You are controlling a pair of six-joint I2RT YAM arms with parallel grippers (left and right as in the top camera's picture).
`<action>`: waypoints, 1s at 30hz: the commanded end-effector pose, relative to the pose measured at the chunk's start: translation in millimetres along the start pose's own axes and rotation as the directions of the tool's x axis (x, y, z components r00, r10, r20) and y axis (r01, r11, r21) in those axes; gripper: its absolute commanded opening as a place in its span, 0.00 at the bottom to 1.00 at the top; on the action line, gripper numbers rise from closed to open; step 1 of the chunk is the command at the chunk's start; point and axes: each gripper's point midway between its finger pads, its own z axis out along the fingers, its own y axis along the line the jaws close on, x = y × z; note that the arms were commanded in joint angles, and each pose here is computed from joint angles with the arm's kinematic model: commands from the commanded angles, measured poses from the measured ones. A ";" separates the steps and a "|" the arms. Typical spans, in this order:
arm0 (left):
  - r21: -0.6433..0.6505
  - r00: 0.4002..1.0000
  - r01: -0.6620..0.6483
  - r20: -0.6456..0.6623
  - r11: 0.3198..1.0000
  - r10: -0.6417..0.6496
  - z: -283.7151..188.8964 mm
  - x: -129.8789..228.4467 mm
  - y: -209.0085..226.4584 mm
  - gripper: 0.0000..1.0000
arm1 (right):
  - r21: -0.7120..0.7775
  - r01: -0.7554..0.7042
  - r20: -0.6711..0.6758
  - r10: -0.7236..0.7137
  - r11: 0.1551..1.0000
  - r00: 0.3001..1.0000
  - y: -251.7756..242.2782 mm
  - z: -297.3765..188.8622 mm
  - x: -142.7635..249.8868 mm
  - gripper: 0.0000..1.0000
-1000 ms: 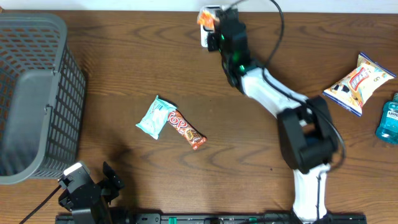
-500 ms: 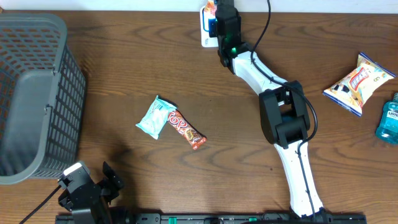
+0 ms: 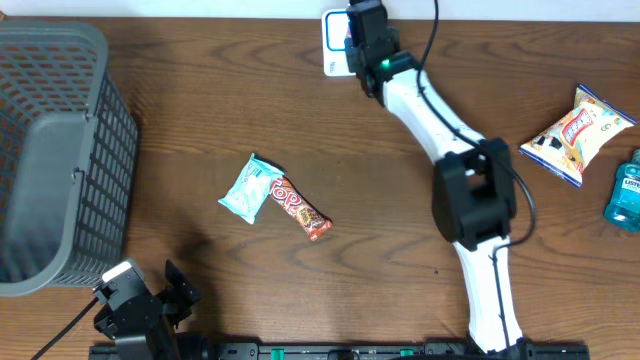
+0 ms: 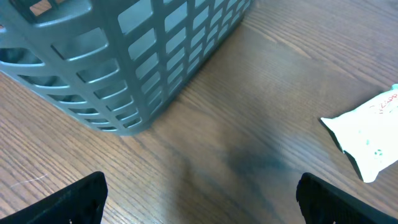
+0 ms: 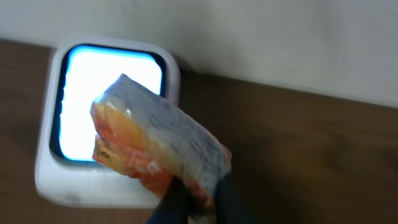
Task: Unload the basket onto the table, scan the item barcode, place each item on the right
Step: 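Hold the orange box up in front of the scanner, then carry the orange box to the right edge and release it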
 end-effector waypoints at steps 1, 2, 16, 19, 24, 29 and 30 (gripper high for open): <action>-0.006 1.000 0.014 0.013 1.000 -0.014 -2.4 -3.7 1.5 0.97 | 0.122 -0.010 -0.026 0.013 0.992 1.000 -50.1 -53.9 -24.1 0.01; -0.006 1.000 0.014 0.013 1.000 -0.014 -2.4 -3.7 1.5 0.97 | 0.167 -0.009 -0.066 0.021 0.986 0.998 -63.4 -59.7 -16.0 0.01; -0.006 1.000 0.014 0.013 1.000 -0.014 -2.4 -3.7 1.5 0.97 | 0.868 0.019 -0.336 0.559 0.497 0.758 -300.1 -173.5 149.3 0.01; -0.006 1.000 0.014 0.013 1.000 -0.014 -2.4 -3.7 1.5 0.97 | 0.917 0.032 -0.301 0.636 0.398 0.710 -339.4 -187.1 174.9 0.01; -0.006 1.000 0.014 0.013 1.000 -0.014 -2.4 -3.7 1.5 0.97 | 0.962 -0.063 -0.177 0.782 0.266 0.597 -388.9 -183.6 227.8 0.01; -0.006 1.000 0.014 0.013 1.000 -0.014 -2.4 -3.7 1.5 0.97 | 0.946 -0.205 -0.143 0.890 0.252 0.434 -409.3 -163.6 274.6 0.26; -0.006 1.000 0.014 0.013 1.000 -0.014 -2.4 -3.7 1.5 0.97 | 0.934 -0.222 -0.167 0.891 0.281 0.423 -413.5 -162.7 274.4 0.48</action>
